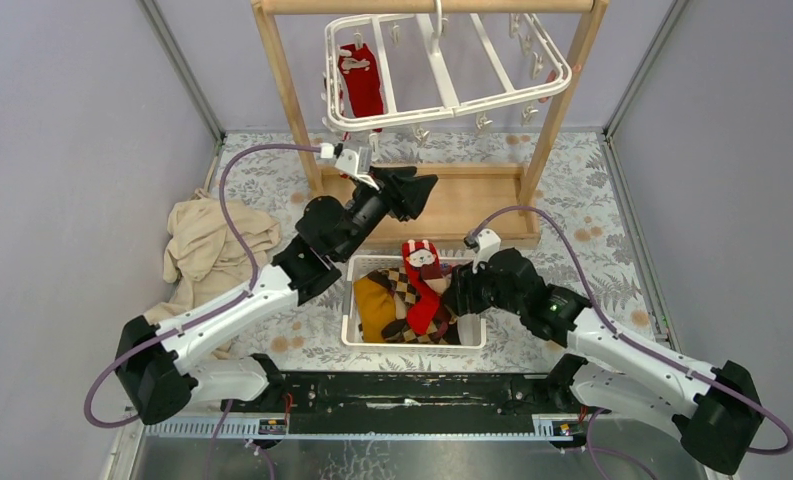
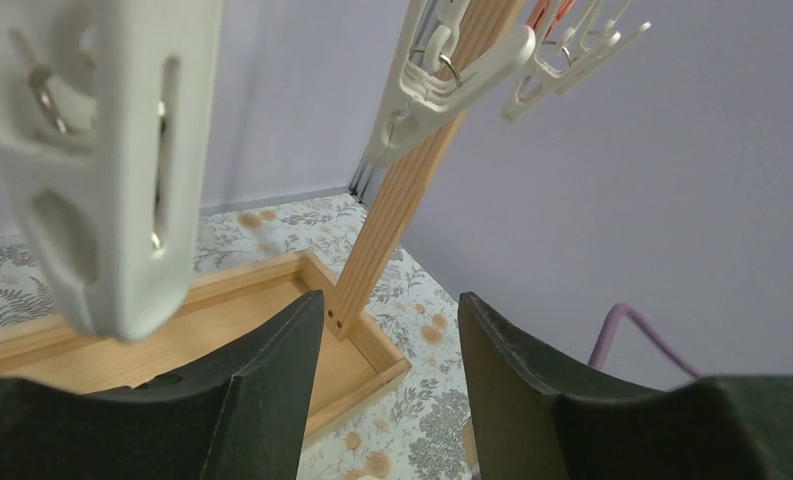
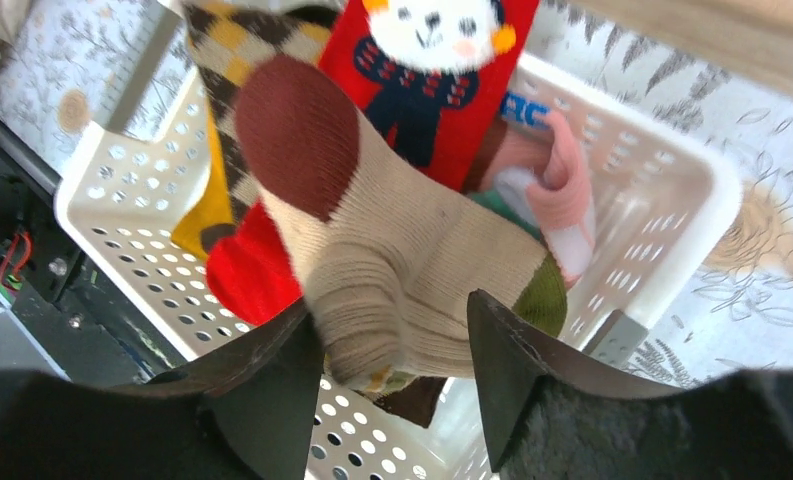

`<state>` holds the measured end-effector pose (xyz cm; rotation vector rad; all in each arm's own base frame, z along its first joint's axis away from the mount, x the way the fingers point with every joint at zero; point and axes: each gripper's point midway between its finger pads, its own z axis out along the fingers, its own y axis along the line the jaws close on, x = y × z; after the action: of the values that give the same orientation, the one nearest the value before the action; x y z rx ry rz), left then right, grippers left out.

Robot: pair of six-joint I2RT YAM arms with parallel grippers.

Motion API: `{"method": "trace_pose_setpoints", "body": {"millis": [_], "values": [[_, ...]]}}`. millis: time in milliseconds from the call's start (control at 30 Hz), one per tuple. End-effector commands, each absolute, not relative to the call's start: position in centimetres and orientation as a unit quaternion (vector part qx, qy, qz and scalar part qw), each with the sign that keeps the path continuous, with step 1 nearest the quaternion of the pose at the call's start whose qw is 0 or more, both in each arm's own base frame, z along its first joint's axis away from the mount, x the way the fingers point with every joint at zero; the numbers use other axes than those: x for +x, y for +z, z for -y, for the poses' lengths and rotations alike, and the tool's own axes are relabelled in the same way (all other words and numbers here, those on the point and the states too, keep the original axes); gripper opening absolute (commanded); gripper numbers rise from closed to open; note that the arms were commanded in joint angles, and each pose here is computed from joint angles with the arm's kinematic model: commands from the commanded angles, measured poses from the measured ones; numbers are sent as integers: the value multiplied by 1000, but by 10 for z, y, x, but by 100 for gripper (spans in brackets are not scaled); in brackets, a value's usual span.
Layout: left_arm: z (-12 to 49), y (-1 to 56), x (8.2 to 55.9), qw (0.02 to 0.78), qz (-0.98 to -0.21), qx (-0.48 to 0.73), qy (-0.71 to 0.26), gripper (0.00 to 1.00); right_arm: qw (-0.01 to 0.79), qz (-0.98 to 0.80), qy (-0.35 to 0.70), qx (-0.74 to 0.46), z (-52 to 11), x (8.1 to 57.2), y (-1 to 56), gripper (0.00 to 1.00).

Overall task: Remove the socks clipped to the hanger
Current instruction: Place the sock in the bin, then remove the sock from the hanger.

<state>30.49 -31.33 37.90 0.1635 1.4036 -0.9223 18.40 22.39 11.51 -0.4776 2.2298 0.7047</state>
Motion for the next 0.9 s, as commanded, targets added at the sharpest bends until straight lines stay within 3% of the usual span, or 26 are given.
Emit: {"method": "trace_pose_setpoints", "body": {"millis": [0,433,700,867], "values": [[296,384,295,678,-614,76,-398,60,451,-828,281,-178,-227,207,190,61],[224,314,270,665,-668,-3,-334,61,609,-718,301,-153,-236,247,335,64],[205,272,263,647,-693,-31,-315,62,604,-706,332,-163,-266,260,348,58],[203,240,262,628,-711,-47,-312,62,660,-657,325,-163,-273,265,373,59]]}}
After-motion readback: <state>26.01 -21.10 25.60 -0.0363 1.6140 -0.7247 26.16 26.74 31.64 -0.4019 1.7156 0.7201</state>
